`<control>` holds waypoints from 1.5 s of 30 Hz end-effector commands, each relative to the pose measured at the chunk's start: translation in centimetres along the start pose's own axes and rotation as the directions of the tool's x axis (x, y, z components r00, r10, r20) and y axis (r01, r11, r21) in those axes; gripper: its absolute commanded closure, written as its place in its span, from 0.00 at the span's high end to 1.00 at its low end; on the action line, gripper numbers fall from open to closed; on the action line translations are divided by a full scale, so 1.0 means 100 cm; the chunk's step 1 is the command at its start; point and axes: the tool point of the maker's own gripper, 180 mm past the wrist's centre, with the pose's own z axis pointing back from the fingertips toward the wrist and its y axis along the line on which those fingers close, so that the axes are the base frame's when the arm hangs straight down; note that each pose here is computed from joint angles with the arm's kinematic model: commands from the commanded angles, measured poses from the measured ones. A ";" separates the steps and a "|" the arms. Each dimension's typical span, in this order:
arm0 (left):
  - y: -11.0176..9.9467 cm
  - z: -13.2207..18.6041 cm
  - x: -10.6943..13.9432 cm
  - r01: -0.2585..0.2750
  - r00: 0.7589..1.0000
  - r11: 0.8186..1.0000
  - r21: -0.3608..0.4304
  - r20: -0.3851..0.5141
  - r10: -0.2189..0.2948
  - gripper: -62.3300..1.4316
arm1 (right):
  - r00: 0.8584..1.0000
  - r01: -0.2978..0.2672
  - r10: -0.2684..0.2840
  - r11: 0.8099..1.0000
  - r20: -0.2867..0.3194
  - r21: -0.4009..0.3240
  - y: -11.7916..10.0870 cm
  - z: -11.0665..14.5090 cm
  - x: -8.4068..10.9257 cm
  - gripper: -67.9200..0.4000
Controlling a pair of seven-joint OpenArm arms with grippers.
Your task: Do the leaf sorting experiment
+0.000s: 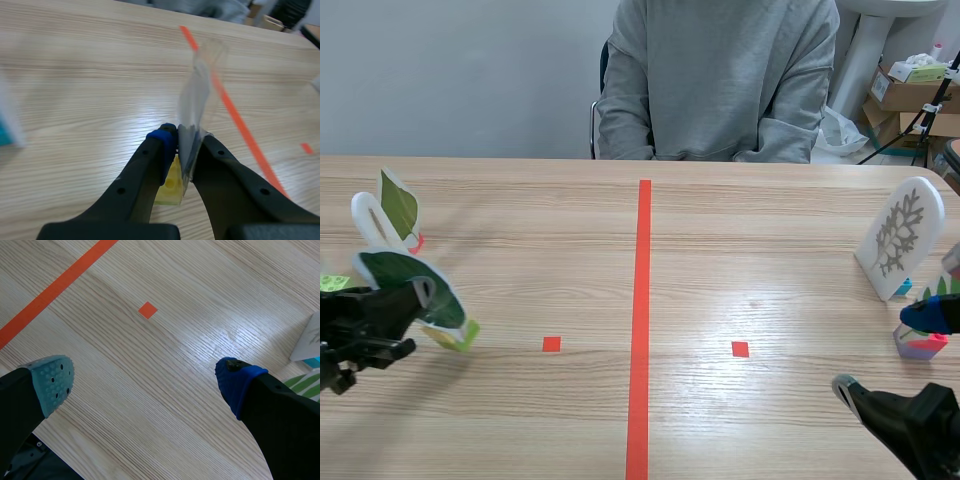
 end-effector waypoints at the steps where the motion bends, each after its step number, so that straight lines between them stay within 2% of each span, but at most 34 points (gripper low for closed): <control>1: 0.011 -0.004 0.016 0.022 0.999 0.999 0.028 0.044 -0.023 0.09 | 1.000 -0.021 0.021 1.000 0.024 0.001 -0.003 0.003 0.009 0.85; 5: 0.049 -0.001 0.030 0.059 0.996 0.987 0.148 0.058 -0.069 0.09 | 1.000 -0.021 0.021 1.000 0.024 0.001 -0.003 0.003 0.009 0.85; 13: 0.100 -0.008 0.032 0.097 0.994 0.960 0.263 0.019 -0.106 0.09 | 1.000 -0.021 0.021 1.000 0.023 0.001 -0.003 0.003 0.009 0.85; 16: 0.113 -0.009 0.031 0.096 0.995 0.952 0.290 0.012 -0.104 0.09 | 1.000 -0.021 0.021 1.000 0.023 0.001 -0.002 0.003 0.009 0.85; 19: 0.119 -0.010 0.027 0.117 0.993 0.944 0.308 -0.012 -0.119 0.09 | 1.000 -0.021 0.021 1.000 0.024 0.001 -0.003 0.003 0.009 0.85; 26: 0.121 -0.009 0.022 0.141 0.990 0.940 0.310 -0.036 -0.136 0.10 | 0.999 -0.022 0.022 1.000 0.025 0.000 -0.003 0.003 0.009 0.85; 29: 0.121 -0.009 0.022 0.141 0.990 0.940 0.309 -0.035 -0.136 0.24 | 0.999 -0.022 0.022 1.000 0.025 0.000 -0.003 0.003 0.009 0.85; 35: 0.119 -0.009 0.025 0.140 0.990 0.942 0.306 -0.015 -0.142 0.62 | 0.999 -0.022 0.022 1.000 0.025 0.000 -0.003 0.003 0.009 0.85; 39: 0.116 -0.008 0.031 0.139 0.988 0.944 0.298 0.029 -0.155 0.84 | 0.999 -0.022 0.022 1.000 0.025 0.000 -0.003 0.003 0.009 0.85; 42: 0.115 -0.004 0.031 0.140 0.986 0.945 0.296 0.044 -0.160 0.93 | 0.999 -0.022 0.022 1.000 0.025 0.000 -0.003 0.003 0.009 0.85; 45: 0.114 0.005 0.025 0.140 0.986 0.944 0.297 0.049 -0.162 0.96 | 0.999 -0.022 0.022 1.000 0.024 0.000 -0.003 0.003 0.009 0.85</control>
